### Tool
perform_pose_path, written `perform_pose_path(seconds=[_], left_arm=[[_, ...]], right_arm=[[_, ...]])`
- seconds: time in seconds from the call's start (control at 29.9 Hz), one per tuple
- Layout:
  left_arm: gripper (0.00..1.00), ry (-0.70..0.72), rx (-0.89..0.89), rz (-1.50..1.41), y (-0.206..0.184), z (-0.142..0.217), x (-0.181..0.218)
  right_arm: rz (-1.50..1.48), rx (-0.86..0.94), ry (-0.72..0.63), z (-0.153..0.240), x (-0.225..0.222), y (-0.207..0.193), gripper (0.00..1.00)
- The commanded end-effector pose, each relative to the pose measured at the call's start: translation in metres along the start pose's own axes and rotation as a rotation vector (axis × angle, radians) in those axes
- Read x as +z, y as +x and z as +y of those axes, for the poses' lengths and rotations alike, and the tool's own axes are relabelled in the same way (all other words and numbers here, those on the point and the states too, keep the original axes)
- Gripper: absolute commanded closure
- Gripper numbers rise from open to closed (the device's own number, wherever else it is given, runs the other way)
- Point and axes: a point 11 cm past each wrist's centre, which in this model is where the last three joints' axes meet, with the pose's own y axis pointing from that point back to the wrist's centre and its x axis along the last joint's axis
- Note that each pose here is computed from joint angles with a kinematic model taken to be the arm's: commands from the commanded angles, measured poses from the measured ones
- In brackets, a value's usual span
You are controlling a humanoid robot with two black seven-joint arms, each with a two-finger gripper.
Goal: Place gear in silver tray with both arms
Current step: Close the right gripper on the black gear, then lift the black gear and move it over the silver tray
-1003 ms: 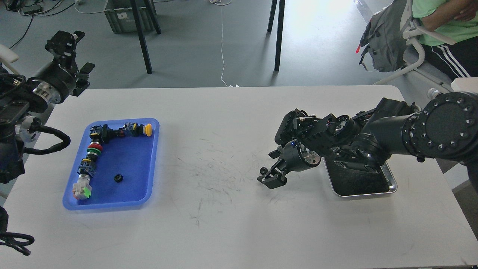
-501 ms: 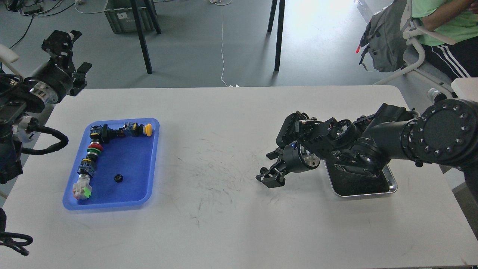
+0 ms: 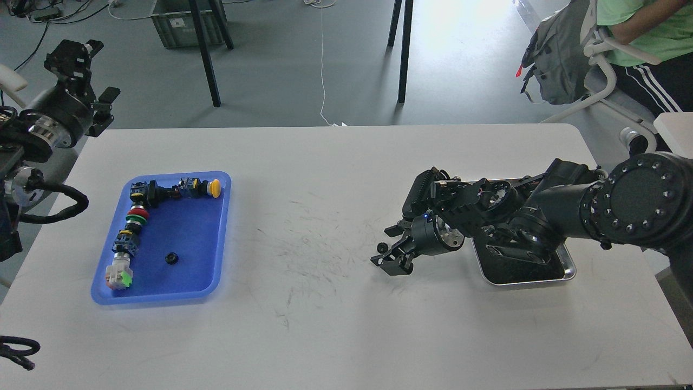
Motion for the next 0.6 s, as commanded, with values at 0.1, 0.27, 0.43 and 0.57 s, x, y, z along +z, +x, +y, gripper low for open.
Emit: perform_pose_path(seconds=[0.1,0.27,0.43,0.57], left_arm=[[0.01,0.003,0.009,-0.002,0.005,0.003,-0.001],[0.01,0.005,0.024,-0.009,0.013,0.007,0.000],[0.01,0.011,0.027,-0.011,0.015,0.010,-0.002],[0.01,0.019,0.029,-0.011,0.016,0.012,-0.006]], right_arm=[[0.002,0.005,-0.005,0.000,0.002,0.001,0.42],[0.001,0.005,-0.002,0.000,0.001,0.000,0.52],[0.001,0.008,-0.003,0.000,0.001,0.000,0.67],[0.000,0.006,-0.001,-0.001,0.000,-0.001,0.79]])
